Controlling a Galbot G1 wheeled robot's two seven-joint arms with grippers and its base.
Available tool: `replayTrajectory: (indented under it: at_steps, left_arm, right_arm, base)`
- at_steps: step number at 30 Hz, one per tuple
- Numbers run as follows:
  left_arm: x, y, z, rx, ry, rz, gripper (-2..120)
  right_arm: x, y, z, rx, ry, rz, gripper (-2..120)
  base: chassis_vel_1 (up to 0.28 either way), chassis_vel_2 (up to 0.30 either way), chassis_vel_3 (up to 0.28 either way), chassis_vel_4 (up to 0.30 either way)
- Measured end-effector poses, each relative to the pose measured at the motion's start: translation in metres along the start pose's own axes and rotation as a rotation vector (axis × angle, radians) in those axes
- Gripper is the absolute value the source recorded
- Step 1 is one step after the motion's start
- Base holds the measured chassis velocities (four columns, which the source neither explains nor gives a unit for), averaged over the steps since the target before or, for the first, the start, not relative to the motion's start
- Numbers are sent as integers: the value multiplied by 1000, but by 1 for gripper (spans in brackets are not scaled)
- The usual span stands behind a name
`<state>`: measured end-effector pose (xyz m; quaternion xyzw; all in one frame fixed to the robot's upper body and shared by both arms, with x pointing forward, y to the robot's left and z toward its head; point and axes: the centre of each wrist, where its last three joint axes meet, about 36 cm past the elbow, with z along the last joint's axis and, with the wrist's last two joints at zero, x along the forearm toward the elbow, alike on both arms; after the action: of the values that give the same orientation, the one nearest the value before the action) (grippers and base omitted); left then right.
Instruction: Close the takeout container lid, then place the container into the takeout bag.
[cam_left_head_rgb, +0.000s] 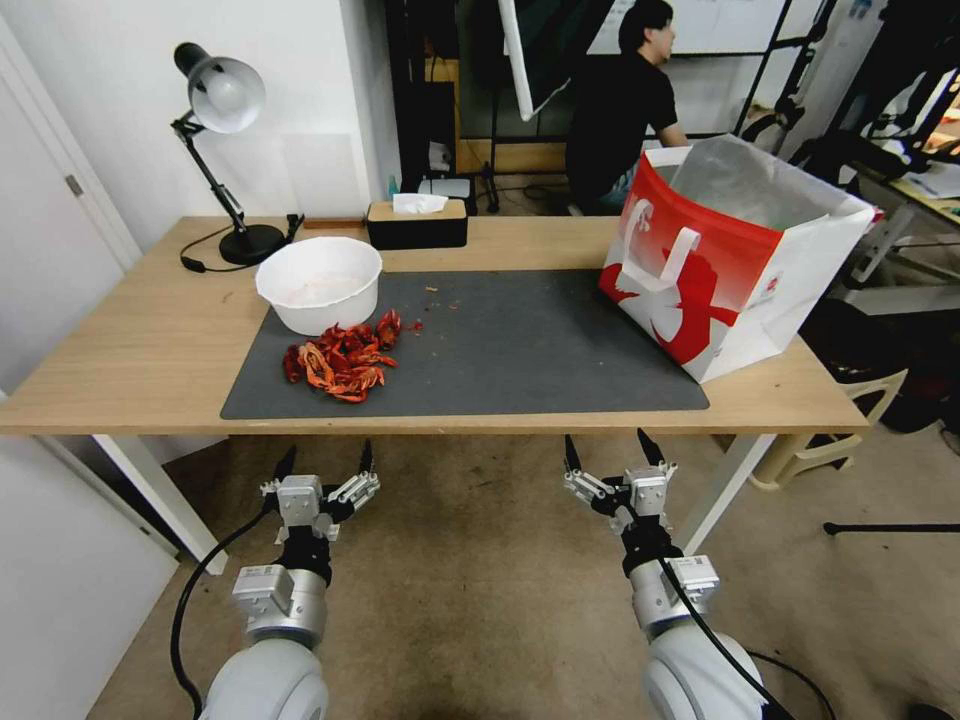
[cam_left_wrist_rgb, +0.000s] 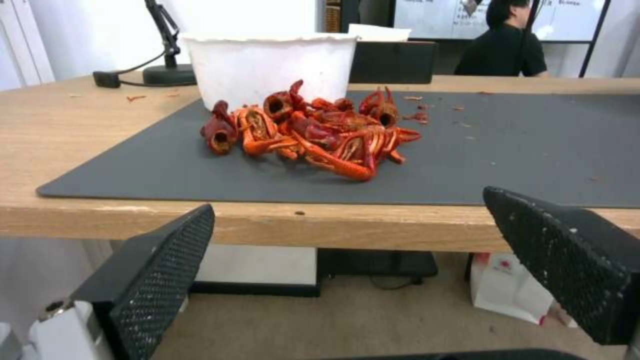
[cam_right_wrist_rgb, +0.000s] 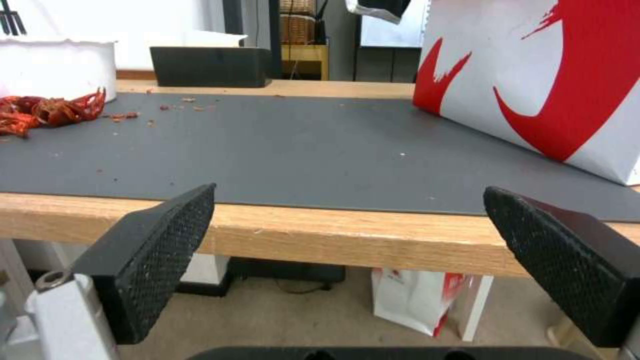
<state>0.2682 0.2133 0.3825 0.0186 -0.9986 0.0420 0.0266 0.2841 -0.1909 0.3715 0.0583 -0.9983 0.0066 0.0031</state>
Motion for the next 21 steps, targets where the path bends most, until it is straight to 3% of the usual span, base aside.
replayTrajectory:
  at_steps: [21]
  left_arm:
    - [0, 0, 0, 1, 2, 1, 100]
  right_arm:
    - [0, 0, 0, 0, 0, 0, 100]
  base:
    - [0, 0, 0, 0]
